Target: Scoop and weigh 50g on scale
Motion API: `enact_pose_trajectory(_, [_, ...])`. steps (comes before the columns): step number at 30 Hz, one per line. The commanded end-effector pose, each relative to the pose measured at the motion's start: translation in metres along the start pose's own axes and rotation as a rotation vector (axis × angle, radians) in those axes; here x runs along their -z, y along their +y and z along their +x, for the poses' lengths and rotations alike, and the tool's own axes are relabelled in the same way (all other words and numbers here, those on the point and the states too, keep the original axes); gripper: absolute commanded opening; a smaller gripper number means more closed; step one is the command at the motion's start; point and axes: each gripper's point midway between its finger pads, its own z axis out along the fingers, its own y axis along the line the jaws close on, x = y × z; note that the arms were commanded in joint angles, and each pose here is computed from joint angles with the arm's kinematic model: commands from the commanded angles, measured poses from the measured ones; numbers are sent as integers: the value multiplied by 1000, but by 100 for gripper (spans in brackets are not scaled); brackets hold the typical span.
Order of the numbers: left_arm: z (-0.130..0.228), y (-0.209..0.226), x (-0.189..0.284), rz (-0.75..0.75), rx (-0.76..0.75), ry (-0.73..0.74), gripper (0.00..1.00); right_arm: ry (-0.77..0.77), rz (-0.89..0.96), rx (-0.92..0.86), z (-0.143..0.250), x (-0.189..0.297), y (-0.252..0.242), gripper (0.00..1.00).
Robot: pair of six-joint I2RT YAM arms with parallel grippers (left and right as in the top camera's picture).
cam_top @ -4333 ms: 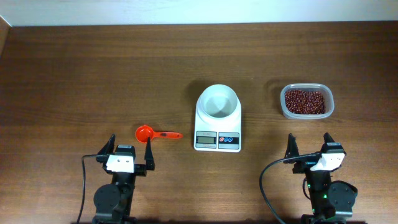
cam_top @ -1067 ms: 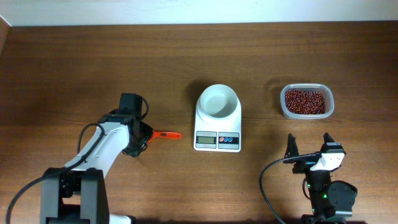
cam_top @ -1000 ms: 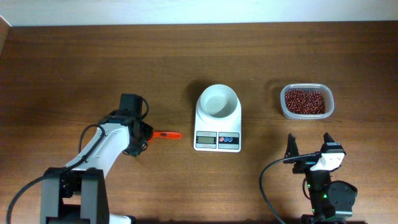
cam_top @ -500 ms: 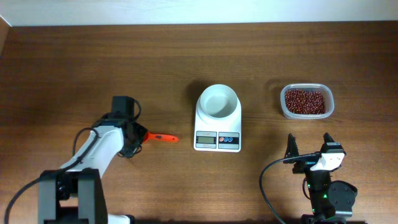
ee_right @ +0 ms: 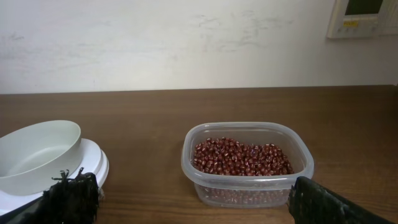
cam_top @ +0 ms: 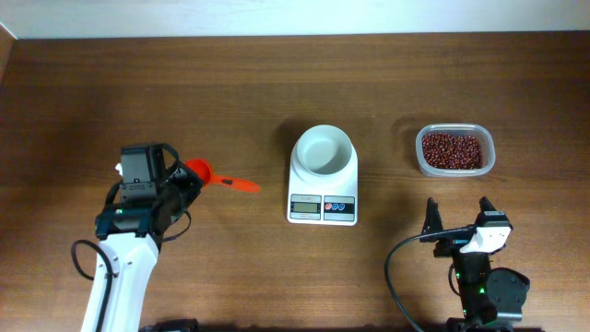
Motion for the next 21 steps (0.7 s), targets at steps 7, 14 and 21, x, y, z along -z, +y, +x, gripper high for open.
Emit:
enact_pose_trajectory(7, [7,-7,8,37,-12,46,0,7,11,0,3,0,-2,99])
enact_pose_trajectory(14, [15,-14,9,77,-12,88,0,0,26,14,1,0,-5,99])
enact_pose_trajectory(21, [11,-15,9,79,-14,69,0,140,-417,-606,1,16,72,99])
